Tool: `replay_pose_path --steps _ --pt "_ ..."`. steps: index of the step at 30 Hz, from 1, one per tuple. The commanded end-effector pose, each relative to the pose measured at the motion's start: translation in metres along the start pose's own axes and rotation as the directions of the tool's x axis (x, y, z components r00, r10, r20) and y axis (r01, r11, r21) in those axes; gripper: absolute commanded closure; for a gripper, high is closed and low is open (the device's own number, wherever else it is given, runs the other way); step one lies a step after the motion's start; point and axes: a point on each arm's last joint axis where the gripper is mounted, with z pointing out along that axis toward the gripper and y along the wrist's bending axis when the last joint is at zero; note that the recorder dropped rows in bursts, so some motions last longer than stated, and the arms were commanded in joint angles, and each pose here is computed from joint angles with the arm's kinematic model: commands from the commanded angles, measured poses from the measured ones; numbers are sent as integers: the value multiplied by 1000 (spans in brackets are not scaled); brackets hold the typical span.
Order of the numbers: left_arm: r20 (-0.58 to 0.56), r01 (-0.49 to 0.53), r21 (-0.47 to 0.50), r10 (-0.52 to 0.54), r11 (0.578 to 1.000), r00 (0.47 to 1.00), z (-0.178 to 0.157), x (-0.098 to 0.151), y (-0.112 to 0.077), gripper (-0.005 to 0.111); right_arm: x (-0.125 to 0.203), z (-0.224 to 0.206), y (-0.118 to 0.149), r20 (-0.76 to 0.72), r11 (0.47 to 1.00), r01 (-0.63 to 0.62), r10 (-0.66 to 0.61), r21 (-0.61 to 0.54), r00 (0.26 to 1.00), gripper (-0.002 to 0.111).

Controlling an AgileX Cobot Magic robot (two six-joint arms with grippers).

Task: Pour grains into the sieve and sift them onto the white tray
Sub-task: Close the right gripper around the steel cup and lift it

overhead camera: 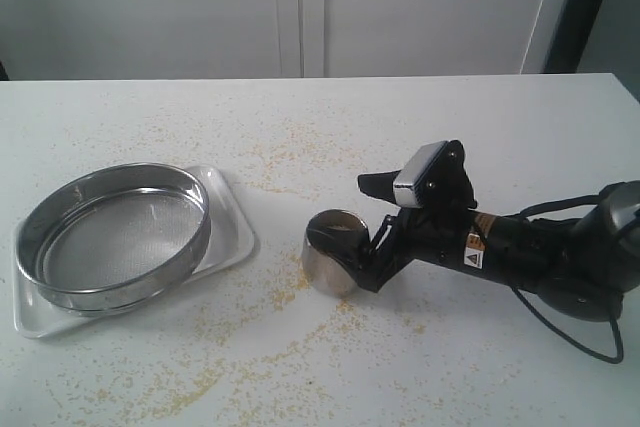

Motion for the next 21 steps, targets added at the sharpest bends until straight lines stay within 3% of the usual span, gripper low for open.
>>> replay_pose_path --steps 1,10,15,21 --pt "1 10 4 -10 1000 1000 0 1 0 106 -10 0 1 39 1000 19 -19 -11 999 17" --pt "1 10 4 -10 1000 1000 0 1 0 106 -13 -1 3 15 997 -68 68 -36 998 17" --pt "1 10 4 -10 1000 1000 0 1 0 106 -9 -2 9 -33 994 -42 39 -98 999 17" --pt "1 10 4 -10 1000 1000 0 1 0 106 -1 -2 7 -106 997 -35 27 -73 994 17"
